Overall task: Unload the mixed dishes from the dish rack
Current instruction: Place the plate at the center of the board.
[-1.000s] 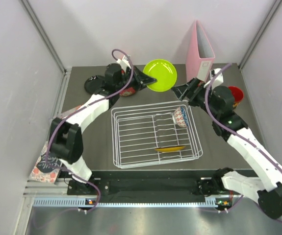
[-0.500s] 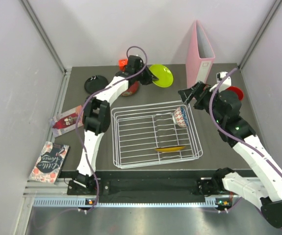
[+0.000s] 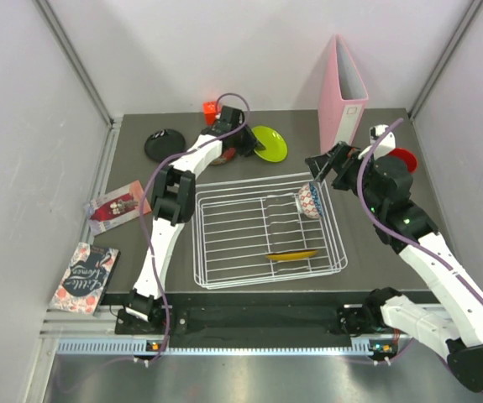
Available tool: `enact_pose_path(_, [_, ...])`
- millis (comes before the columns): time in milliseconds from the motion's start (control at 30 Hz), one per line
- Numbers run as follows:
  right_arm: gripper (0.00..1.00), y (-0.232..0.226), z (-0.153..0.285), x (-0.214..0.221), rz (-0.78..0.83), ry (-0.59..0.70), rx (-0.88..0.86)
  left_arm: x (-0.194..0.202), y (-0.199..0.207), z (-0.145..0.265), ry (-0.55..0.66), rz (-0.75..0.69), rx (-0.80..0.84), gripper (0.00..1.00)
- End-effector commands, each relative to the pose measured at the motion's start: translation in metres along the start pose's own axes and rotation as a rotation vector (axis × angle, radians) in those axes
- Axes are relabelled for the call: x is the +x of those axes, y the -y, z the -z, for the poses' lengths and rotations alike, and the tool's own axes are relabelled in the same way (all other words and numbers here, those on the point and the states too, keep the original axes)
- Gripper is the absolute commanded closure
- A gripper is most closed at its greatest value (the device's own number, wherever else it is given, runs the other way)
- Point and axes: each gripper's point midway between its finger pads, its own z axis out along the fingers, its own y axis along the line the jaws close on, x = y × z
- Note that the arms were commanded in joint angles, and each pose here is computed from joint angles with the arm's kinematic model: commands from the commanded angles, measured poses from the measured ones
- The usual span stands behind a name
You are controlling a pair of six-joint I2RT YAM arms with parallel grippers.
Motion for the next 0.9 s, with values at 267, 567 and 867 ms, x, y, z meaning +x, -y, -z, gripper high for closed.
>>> enact_pose_path(267, [0.0,-0.003,0.0,-0.003,0.015,0.015,-0.022,-0.025,0.022,0.007,0.04,0.033,0.061,0.43])
enact_pose_path(567, [0.01,-0.005,-0.003,0.0,-0.004,0.008,-0.036,-0.022,0.017,0.042,0.02,0.003,-0.042,0.39])
enact_pose_path(867, [0.0,-0.01,0.0,0.001,-0.021,0.003,-0.061,-0.02,0.025,0.072,0.009,-0.011,-0.039,0.39])
